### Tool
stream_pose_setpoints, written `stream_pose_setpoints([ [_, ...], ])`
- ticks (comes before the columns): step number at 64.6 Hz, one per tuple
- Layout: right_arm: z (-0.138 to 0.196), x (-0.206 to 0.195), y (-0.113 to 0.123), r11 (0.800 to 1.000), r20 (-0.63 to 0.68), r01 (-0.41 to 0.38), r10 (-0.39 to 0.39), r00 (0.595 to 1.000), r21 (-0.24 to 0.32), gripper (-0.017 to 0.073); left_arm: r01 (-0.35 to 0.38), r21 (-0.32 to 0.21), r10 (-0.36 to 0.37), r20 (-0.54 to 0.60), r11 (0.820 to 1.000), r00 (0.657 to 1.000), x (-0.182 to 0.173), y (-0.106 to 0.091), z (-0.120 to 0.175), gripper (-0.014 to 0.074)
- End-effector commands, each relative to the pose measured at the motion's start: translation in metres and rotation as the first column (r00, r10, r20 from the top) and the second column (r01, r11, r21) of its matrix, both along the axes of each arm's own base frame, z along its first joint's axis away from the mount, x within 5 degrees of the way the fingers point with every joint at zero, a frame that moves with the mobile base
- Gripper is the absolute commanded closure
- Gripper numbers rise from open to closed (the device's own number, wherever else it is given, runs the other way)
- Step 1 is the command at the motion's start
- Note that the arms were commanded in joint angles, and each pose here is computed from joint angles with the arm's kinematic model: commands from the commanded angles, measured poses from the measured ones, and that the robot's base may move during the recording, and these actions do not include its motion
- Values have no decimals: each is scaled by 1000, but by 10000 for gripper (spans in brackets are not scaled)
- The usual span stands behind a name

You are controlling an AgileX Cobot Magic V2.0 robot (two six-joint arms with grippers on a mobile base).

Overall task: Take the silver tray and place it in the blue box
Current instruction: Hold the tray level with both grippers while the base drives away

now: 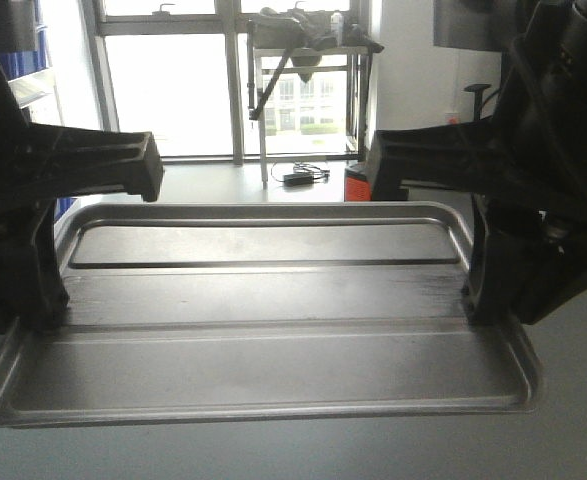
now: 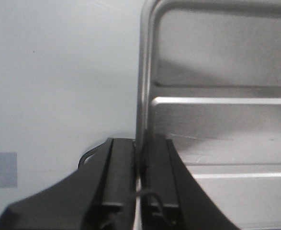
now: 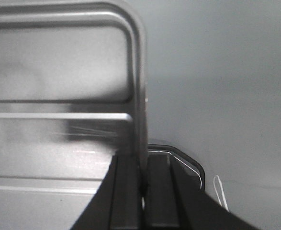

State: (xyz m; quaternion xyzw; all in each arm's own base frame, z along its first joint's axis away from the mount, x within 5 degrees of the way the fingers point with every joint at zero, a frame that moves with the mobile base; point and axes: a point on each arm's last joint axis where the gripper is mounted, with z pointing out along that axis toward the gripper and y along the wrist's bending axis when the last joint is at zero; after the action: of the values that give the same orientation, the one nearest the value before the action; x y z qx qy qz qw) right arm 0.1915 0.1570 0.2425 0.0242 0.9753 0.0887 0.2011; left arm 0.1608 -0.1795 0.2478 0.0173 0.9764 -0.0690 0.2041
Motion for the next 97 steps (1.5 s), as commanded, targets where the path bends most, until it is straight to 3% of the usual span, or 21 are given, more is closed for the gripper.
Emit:
stream_pose_setpoints([
  [1,15,2,-3,1000,68,-13,12,998,8,501,1,-11,0,43,1000,999,-1,2,13,607],
  [97,15,2,-3,1000,68,-13,12,998,8,501,1,-7,-1,43,1000,999,0,3,13,607],
])
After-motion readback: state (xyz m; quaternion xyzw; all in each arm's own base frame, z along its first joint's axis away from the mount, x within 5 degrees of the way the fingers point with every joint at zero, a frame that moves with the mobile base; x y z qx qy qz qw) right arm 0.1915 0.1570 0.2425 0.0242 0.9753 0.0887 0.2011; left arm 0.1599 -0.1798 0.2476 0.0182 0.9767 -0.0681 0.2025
